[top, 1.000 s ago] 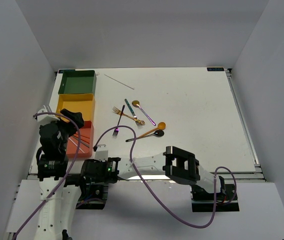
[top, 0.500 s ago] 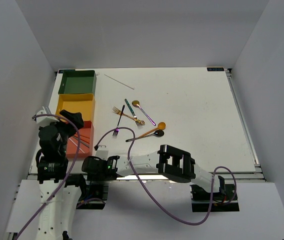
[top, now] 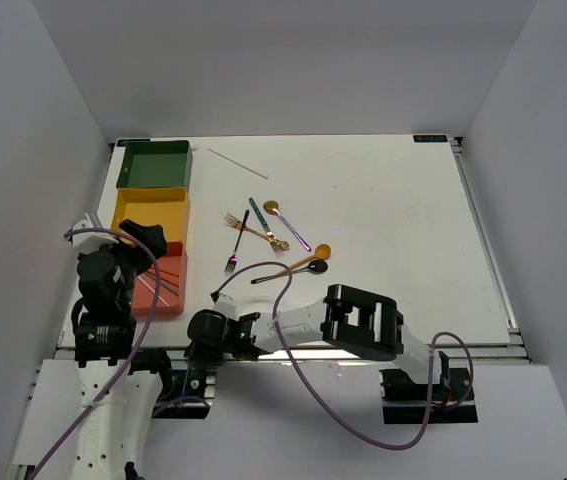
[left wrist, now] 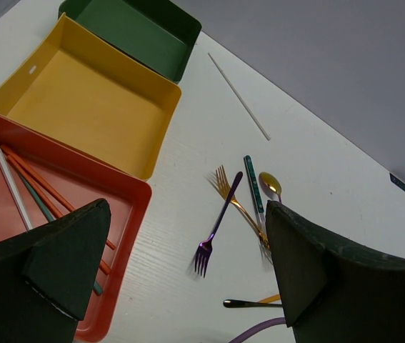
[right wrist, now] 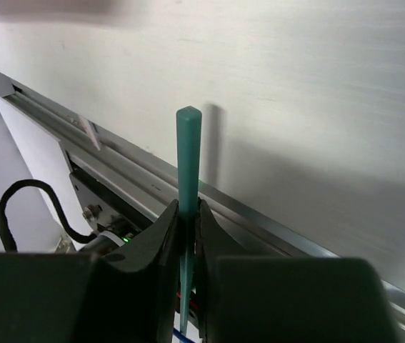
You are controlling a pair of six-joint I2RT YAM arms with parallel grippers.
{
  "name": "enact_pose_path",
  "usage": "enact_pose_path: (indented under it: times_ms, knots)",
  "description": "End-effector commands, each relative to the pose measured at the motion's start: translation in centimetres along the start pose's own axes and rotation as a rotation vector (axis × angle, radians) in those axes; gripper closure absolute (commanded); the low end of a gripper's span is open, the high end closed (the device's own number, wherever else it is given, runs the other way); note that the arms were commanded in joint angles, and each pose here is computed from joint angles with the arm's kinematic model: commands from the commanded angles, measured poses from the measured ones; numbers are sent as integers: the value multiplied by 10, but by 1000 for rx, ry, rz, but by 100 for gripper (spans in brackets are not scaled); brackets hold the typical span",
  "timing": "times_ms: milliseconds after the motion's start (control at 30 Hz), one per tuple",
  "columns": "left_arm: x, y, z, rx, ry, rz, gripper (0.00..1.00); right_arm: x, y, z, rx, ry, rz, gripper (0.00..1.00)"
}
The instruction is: Sort the eating utensils into containers
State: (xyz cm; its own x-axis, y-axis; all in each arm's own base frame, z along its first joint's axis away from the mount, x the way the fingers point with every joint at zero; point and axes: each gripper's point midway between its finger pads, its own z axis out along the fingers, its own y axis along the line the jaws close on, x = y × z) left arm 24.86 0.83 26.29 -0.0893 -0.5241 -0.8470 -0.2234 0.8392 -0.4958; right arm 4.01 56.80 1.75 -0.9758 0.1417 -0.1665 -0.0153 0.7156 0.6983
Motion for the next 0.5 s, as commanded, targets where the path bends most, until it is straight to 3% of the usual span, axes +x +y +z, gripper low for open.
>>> enact_pose_path:
  times_ms: [0, 233, 467]
  knots:
    - [1, 0, 1, 3, 2, -3, 2, -7, 1, -14, -9, -23, 0, 100]
    - [-1, 1, -1, 0, -10, -3, 2, -29, 13, -46, -39, -117, -39, 100]
    - [0, -1, -1, 7, -6, -6, 2, -78, 17, -98, -76, -295, -65, 100]
